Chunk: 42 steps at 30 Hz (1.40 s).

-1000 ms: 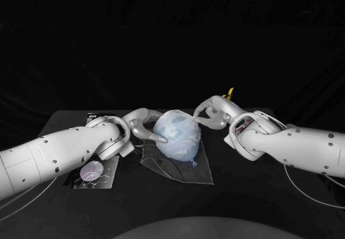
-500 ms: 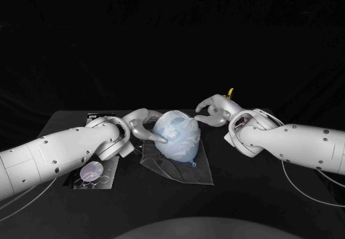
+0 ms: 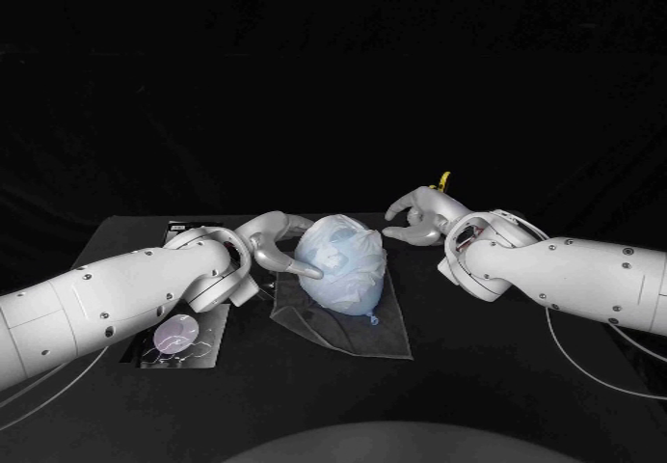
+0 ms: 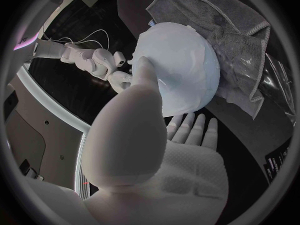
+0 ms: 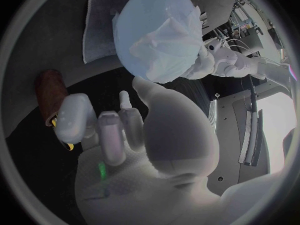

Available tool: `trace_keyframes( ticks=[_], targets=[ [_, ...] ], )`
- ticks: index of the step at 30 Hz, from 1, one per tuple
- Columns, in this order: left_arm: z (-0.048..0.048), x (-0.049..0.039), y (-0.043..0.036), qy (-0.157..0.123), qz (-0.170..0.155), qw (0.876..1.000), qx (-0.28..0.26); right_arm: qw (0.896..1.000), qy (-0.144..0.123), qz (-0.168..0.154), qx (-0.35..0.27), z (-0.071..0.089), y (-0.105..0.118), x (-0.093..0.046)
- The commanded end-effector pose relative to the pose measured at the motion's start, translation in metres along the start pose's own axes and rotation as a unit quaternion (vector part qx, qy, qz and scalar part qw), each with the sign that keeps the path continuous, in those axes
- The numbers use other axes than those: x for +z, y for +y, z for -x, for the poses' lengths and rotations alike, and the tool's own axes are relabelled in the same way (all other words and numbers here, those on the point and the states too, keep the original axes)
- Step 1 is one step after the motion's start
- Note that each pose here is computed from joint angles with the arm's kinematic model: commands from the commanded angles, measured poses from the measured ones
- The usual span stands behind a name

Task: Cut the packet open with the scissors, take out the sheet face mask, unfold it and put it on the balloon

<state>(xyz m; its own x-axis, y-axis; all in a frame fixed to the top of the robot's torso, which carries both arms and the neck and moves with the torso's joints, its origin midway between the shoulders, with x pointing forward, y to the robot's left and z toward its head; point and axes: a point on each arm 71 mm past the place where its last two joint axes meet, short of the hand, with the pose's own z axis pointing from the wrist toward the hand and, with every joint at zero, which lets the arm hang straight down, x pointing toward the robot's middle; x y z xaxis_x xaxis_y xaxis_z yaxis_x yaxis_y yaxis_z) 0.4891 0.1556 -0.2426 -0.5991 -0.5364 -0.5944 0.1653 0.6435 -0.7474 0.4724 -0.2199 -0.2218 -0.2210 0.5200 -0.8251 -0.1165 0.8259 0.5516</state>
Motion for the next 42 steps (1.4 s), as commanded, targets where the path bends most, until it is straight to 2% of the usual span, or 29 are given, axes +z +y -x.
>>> trace_keyframes(
  ticks=[1, 5, 6, 10, 12, 16, 20, 25, 33, 42],
  targets=[
    [-0.0036, 0.0004, -0.0003, 0.013, 0.002, 1.0, -0.011, 0.999, -0.029, 0.022, 0.013, 0.005, 0.005, -0.004],
    [-0.0033, 0.0004, 0.0002, 0.012, 0.004, 1.0, -0.018, 0.994, -0.062, 0.089, 0.036, 0.01, 0.017, -0.014],
    [-0.0033, 0.0005, 0.0003, 0.012, 0.004, 1.0, -0.019, 0.99, -0.071, 0.116, 0.039, 0.011, 0.022, -0.018],
    [-0.0034, 0.0008, 0.0003, 0.012, 0.004, 1.0, -0.021, 0.982, -0.085, 0.161, 0.048, 0.009, 0.028, -0.029],
    [-0.0035, 0.0009, 0.0004, 0.012, 0.004, 1.0, -0.022, 0.982, -0.088, 0.158, 0.058, 0.006, 0.027, -0.031],
    [-0.0036, 0.0011, 0.0003, 0.013, 0.004, 1.0, -0.022, 0.984, -0.091, 0.125, 0.094, 0.002, 0.02, -0.029],
    [-0.0038, 0.001, 0.0002, 0.013, 0.003, 1.0, -0.022, 0.983, -0.089, 0.08, 0.142, -0.003, 0.008, -0.022],
    [-0.0035, 0.0006, 0.0006, 0.013, 0.004, 1.0, -0.023, 0.98, -0.079, 0.053, 0.172, -0.008, 0.001, -0.012],
    [-0.0037, 0.0004, 0.0006, 0.014, 0.004, 1.0, -0.023, 0.981, -0.062, 0.038, 0.18, -0.017, -0.003, 0.002],
    [-0.0033, 0.0001, 0.001, 0.013, 0.005, 1.0, -0.023, 0.98, -0.028, 0.052, 0.188, -0.028, 0.002, 0.0]
  ],
)
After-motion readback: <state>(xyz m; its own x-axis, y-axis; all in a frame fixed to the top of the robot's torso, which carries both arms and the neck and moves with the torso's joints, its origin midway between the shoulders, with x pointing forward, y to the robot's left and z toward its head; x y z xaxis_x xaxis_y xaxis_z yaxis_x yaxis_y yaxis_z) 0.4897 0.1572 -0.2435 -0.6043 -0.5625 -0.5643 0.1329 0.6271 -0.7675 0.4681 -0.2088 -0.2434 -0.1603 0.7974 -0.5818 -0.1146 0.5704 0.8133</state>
